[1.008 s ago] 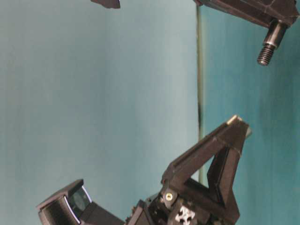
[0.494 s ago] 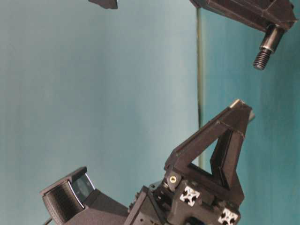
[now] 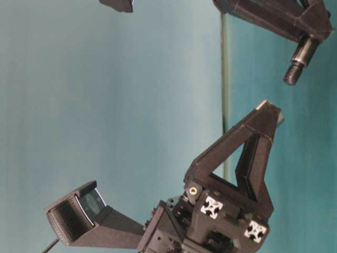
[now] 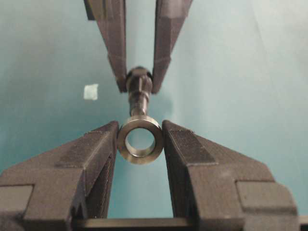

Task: Insert the washer onto the shaft with both hands.
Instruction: 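Move grippers together, aligning the washer hole with the shaft tip, then push the washer down the shaft onto the hex collar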

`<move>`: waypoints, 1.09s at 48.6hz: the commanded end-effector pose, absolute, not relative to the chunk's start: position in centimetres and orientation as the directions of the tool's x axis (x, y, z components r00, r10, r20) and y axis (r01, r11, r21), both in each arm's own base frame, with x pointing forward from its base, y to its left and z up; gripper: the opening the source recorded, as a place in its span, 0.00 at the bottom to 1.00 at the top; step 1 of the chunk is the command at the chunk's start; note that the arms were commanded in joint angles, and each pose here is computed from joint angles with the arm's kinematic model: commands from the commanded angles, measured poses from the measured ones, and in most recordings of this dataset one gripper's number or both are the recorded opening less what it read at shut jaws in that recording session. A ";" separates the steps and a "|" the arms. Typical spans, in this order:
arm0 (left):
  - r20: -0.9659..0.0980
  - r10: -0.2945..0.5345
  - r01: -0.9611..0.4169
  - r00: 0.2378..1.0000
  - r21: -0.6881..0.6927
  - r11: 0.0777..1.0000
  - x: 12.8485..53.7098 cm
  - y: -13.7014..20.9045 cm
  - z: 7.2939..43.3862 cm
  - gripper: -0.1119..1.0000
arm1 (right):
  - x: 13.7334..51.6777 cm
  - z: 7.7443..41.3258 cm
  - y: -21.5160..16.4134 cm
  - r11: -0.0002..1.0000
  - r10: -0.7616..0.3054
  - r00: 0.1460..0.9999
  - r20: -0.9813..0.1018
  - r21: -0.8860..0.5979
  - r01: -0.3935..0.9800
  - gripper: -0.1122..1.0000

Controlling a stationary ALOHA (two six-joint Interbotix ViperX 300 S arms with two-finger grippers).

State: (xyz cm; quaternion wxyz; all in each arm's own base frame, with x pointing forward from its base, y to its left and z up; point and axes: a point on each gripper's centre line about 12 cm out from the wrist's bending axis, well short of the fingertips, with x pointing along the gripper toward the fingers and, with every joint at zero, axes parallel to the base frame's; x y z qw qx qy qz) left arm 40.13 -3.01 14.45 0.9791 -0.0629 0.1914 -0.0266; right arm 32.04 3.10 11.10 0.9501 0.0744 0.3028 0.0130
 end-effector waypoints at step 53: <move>-0.343 -0.079 0.033 0.936 -0.136 0.990 42.5 -3.2 14.6 0.43 | 33.5 12.5 3.3 0.987 0.076 0.864 -0.497 0.159 0.004 0.10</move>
